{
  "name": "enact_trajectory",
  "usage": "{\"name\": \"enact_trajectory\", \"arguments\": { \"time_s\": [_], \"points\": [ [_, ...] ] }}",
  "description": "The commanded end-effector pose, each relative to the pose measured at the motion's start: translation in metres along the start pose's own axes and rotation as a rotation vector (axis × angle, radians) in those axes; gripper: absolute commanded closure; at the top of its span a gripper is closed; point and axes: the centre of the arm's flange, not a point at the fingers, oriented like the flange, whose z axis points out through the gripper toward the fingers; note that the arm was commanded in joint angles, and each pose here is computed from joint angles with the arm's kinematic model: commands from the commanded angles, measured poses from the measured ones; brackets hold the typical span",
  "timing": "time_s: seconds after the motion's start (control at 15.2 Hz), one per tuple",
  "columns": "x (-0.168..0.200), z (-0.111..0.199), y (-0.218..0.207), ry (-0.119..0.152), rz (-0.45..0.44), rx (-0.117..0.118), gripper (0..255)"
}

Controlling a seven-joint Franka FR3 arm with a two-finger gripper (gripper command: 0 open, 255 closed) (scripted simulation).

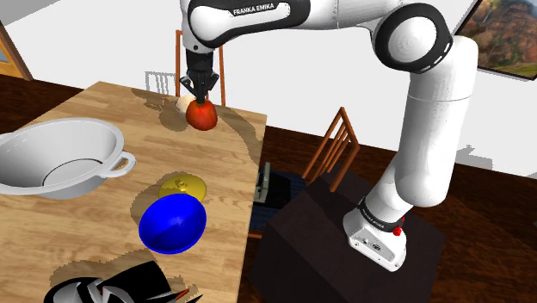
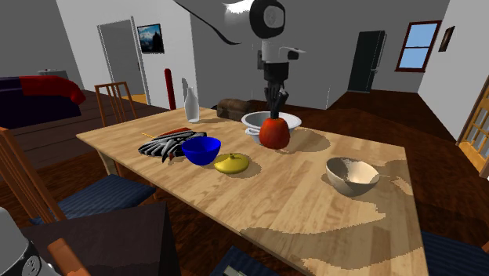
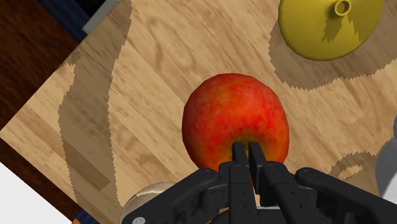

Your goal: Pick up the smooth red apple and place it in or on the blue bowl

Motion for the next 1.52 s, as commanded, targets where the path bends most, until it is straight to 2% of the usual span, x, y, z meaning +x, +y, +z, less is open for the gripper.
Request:
{"name": "enact_trajectory", "arguments": {
  "time_s": [0.0, 1.45],
  "points": [
    [-0.016, -0.006, -0.017, 0.000, 0.000, 0.000, 255],
    [-0.214, -0.069, -0.220, 0.000, 0.000, 0.000, 255]
  ]
}}
